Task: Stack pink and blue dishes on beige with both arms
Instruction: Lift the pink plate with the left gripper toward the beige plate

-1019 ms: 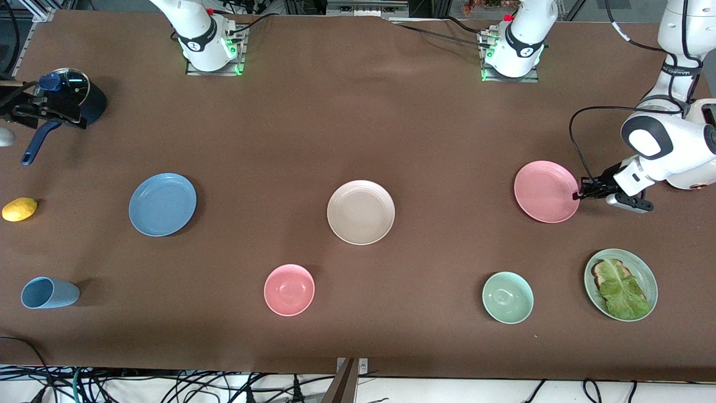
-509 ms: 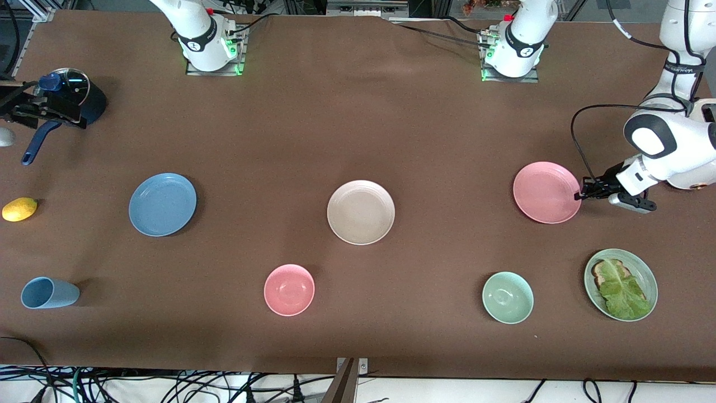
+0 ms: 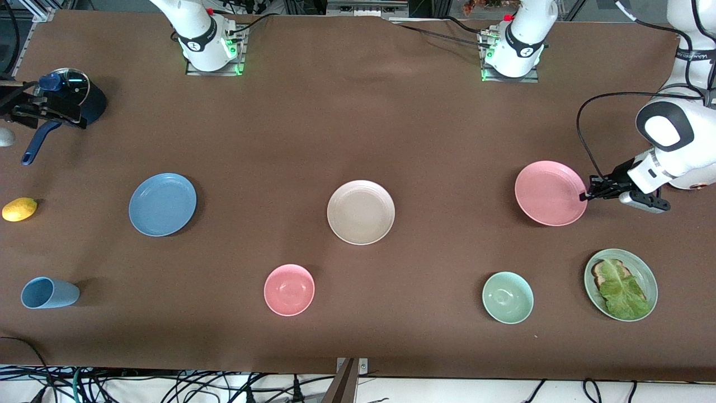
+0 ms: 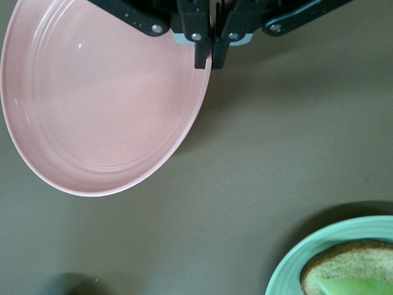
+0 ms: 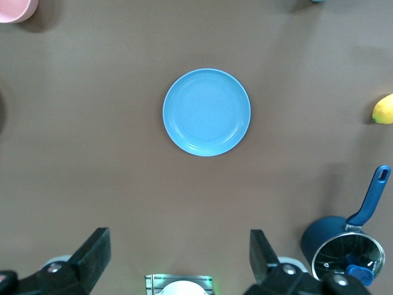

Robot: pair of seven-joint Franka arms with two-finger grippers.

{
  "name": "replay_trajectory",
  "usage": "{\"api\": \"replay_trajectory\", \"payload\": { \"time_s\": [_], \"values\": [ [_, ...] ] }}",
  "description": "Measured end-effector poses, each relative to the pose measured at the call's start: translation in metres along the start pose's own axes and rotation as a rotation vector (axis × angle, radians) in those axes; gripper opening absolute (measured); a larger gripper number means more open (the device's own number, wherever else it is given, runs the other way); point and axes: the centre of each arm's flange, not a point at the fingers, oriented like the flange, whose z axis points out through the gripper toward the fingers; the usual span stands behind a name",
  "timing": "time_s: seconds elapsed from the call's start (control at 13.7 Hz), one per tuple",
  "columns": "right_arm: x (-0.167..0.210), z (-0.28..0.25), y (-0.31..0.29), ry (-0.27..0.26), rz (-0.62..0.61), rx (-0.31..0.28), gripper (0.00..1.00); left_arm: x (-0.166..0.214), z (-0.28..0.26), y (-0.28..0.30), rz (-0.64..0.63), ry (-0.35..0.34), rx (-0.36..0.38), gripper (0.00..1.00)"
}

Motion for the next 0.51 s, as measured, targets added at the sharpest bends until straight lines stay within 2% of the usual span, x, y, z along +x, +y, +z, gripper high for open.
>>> {"api": "replay_trajectory", "payload": {
  "time_s": [0.51],
  "values": [
    [0.0,0.0,0.0,0.0,0.0,0.0,1.0,0.063,-0.031,0.128,-0.109,-0.082,0.109,0.05]
  ]
}}
